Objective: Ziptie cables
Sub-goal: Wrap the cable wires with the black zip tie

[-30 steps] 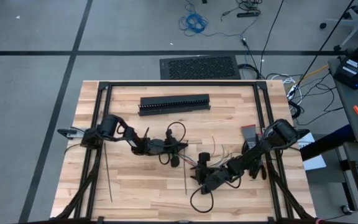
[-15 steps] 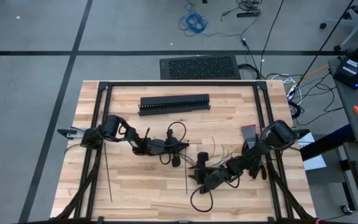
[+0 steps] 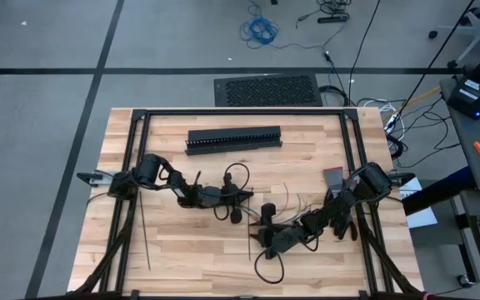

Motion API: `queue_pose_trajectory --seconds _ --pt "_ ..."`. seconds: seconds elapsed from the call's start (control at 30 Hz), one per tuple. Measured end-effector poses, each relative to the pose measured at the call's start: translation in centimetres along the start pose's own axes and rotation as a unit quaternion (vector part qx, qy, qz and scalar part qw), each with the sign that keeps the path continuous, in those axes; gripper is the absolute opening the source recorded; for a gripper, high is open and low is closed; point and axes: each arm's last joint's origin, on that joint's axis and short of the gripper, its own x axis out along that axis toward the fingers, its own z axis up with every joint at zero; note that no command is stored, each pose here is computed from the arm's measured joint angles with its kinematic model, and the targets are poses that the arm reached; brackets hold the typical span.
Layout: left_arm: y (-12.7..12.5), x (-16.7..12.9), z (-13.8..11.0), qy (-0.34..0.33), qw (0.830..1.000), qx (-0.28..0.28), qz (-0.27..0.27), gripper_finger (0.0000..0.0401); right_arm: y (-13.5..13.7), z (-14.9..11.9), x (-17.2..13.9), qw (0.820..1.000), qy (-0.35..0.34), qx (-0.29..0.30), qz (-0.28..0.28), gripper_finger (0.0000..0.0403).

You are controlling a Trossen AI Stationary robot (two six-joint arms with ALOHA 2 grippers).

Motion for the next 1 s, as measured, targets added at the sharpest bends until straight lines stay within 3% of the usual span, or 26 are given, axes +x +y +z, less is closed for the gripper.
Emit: queue_pose_trajectory --seconds 0.57,0.83,1.0 --pt "0.01 -0.01 -0.02 0.000 1.000 0.001 0.001 0.0000 0.36 -0.48 -0.43 0.998 0.027 -0.051 -0.010 0.0160" --pt "0.04 -0.01 -0.02 0.000 1.000 0.000 0.006 0.0000 0.07 -0.56 -0.20 0.999 0.030 -0.025 0.003 0.0160" --pt "0.04 -0.02 -0.03 0.000 1.000 0.000 0.006 0.0000 -0.18 -0.49 0.04 0.999 0.015 0.029 -0.009 0.0160"
